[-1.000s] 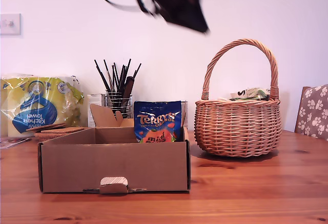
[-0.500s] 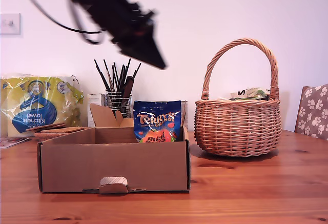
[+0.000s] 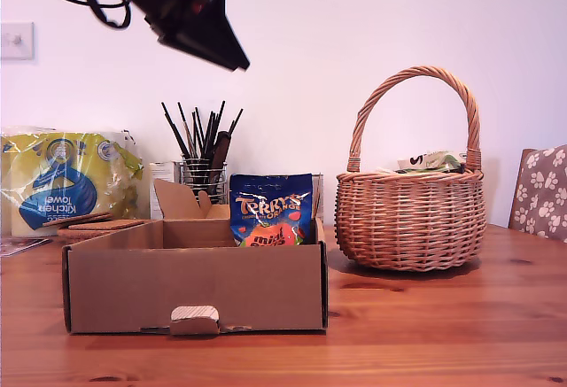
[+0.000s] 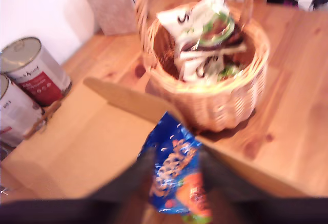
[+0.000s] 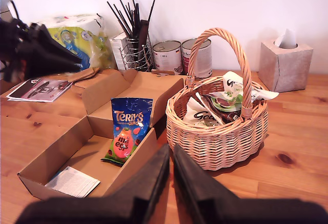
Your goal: Move the bags of Easter eggs from the cardboard box on the left into the woven basket on the right side.
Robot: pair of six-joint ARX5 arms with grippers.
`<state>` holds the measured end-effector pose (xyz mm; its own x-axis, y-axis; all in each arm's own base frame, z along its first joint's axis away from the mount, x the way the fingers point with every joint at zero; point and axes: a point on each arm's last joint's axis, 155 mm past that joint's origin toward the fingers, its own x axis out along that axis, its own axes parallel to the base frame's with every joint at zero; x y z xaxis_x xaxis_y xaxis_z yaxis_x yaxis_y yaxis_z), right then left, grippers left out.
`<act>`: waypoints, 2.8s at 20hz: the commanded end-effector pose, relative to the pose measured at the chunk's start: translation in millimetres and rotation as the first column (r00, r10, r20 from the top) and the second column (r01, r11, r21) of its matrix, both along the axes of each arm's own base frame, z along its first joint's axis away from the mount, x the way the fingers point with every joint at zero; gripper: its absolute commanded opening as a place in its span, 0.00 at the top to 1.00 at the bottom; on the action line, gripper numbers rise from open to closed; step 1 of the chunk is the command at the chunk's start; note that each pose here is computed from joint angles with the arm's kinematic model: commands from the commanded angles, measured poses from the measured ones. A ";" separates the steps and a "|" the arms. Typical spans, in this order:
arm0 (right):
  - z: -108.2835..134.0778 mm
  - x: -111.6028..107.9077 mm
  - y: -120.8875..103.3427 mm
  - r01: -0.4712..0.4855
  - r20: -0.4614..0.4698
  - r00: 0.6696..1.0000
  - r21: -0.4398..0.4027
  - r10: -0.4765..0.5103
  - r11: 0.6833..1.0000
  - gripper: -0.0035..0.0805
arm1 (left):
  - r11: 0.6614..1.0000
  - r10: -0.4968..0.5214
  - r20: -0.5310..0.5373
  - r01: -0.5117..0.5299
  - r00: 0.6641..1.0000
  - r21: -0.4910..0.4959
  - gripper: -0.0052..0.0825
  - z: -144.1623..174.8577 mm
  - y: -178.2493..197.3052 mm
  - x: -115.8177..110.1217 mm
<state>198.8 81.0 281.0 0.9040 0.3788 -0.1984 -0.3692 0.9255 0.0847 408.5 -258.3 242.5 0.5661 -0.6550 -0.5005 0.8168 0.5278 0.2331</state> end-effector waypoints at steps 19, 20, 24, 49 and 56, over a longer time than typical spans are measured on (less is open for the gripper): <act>0.5 -2.2 -1.3 0.002 -0.001 1.000 -0.003 -0.002 1.000 0.97 | 0.989 -0.128 -0.266 0.141 0.955 0.033 0.18 -107.9 -21.9 81.2; 0.5 -2.2 -1.3 0.002 -0.001 1.000 -0.003 -0.002 1.000 0.97 | 0.989 -0.124 -0.310 0.144 0.943 0.042 0.18 -121.7 -20.8 76.7; 0.4 -2.2 -1.3 0.002 -0.001 1.000 -0.004 -0.002 1.000 0.97 | 0.975 -0.158 -0.403 0.208 0.902 0.084 0.19 -160.9 -23.7 57.6; -0.4 -2.4 -1.3 0.001 -0.004 1.000 -0.005 -0.001 1.000 0.97 | 0.926 -0.202 -0.708 0.368 0.676 0.088 0.64 -212.1 -45.9 -54.3; -0.9 -2.5 -1.3 0.001 -0.006 1.000 -0.006 -0.001 1.000 0.97 | 0.927 -0.202 -0.718 0.367 0.666 0.079 0.94 -210.7 -44.0 -56.2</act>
